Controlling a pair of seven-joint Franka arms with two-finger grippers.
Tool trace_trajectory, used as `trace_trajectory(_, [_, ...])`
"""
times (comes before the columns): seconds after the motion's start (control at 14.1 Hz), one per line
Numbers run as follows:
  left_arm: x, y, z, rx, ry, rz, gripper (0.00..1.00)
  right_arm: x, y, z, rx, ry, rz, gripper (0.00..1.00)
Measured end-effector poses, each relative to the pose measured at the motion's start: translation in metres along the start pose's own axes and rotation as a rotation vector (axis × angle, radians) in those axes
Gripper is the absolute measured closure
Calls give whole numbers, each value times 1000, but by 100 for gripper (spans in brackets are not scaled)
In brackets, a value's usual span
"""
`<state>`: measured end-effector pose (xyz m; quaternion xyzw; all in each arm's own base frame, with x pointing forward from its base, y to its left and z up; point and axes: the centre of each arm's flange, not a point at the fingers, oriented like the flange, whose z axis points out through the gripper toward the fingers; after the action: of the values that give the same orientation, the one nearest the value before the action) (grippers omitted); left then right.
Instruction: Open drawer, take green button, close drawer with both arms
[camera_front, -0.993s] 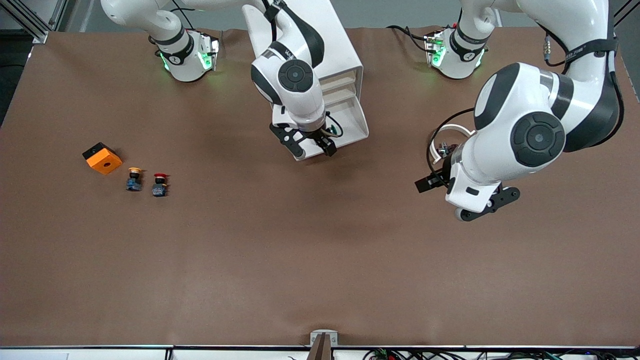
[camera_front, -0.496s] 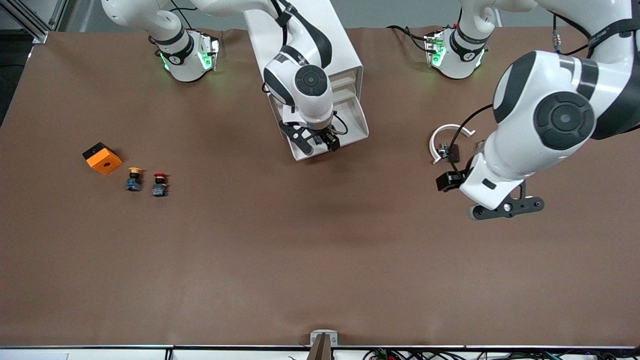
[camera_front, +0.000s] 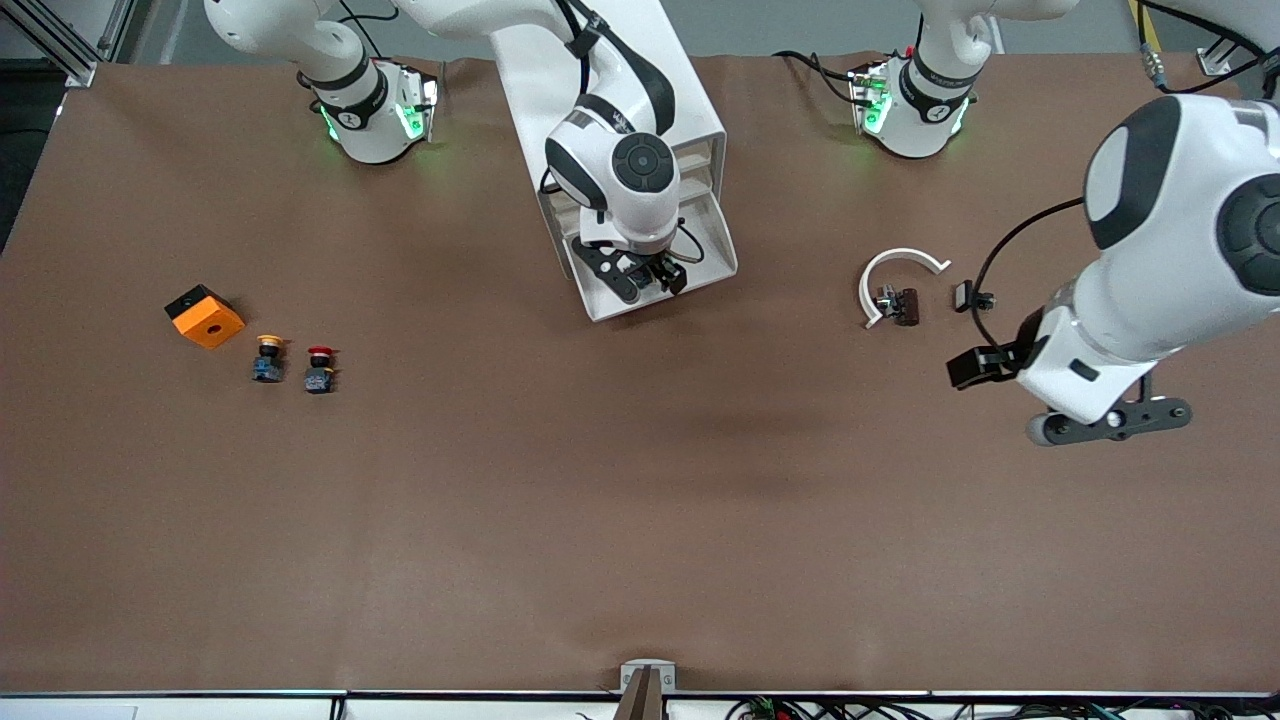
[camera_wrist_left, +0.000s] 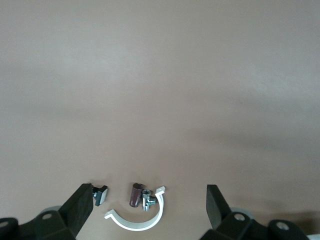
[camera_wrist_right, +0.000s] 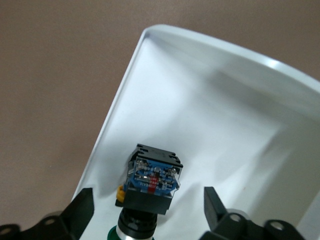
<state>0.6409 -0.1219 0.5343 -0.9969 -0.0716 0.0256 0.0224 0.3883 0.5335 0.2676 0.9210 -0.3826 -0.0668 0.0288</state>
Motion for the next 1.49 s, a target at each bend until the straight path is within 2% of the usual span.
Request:
trace_trajectory(0.28, [-19,-40,-5,-6,26,64,0,4,-1,2,-2,3,-49,52])
trace_trajectory(0.35, [-24,-41,-3,-5,22,75,0,7,-1,1,-1,3,-57,56])
trace_trajectory(0.5, [-32,-27,12,-4,11,105,0,12,-2,0,1,5,-63,56])
trace_trajectory(0.78, [-39,12,65,-22,39,172,0,20,-7,-7,13,4,-54,56])
trace_trajectory(1.06, [-48,57,101,-38,22,247,0,36,-14,-38,-32,-6,-32,56])
trace_trajectory(1.28, [-53,95,139,-61,4,288,0,73,-19,-72,-67,-23,-28,56])
trace_trajectory(1.49, [-68,150,180,-97,-11,244,0,144,-14,-103,-110,-56,-95,56])
